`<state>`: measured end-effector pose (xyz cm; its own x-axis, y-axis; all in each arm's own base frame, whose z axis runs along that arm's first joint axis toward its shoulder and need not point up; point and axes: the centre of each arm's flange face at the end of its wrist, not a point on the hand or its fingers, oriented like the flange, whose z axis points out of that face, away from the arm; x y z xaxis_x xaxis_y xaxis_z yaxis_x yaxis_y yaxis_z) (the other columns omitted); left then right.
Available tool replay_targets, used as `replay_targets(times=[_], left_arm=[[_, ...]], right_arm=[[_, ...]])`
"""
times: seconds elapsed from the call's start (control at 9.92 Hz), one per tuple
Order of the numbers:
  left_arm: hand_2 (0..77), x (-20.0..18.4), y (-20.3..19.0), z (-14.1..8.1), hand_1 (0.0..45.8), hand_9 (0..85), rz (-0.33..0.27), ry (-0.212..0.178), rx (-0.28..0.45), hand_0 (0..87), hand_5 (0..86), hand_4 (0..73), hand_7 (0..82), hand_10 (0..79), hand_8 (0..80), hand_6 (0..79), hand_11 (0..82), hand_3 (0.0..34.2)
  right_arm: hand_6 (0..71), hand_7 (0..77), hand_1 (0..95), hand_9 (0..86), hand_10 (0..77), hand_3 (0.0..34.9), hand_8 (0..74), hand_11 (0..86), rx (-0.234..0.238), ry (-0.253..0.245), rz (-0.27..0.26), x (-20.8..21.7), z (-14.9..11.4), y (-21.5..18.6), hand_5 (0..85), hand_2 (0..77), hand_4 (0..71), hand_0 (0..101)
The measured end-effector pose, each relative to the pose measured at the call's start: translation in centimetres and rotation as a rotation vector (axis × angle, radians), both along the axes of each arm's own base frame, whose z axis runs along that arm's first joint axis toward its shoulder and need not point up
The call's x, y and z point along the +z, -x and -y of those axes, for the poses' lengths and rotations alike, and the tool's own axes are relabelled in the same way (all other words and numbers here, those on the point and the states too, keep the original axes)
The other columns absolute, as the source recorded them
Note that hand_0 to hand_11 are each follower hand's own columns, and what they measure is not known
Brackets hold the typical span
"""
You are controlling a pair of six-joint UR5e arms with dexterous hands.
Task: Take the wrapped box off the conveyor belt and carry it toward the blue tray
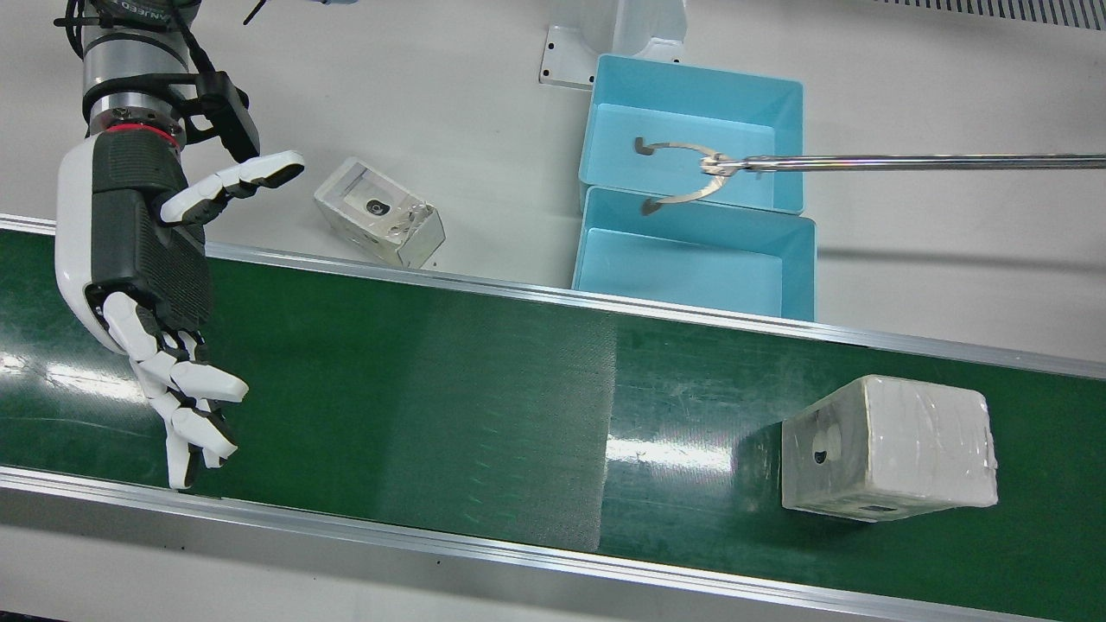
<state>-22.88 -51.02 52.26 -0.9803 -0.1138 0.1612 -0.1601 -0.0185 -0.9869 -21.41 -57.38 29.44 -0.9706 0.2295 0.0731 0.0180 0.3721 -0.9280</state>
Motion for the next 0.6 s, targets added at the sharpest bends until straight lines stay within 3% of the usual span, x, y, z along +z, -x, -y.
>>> replay_targets(times=[0.3, 0.6], left_arm=[[1.1, 0.00, 0.00, 0.00, 0.0, 0.0, 0.000, 0.000, 0.000, 0.0, 0.5, 0.0, 0.5, 0.0, 0.5, 0.0, 0.0, 0.0], [0.5, 0.00, 0.00, 0.00, 0.0, 0.5, 0.000, 0.000, 0.000, 0.0, 0.5, 0.0, 0.5, 0.0, 0.5, 0.0, 0.0, 0.0]], right_arm=[[0.0, 16.9, 6.0, 1.6, 2.2, 30.3, 0.0, 2.7, 0.003, -0.009, 0.007, -0.56, -0.37, -0.56, 22.4, 12.0, 17.5, 39], [0.0, 15.3, 7.6, 1.6, 1.1, 30.1, 0.0, 2.2, -0.007, 0.001, -0.001, -0.08, -0.38, 0.17, 20.7, 12.0, 13.1, 39]])
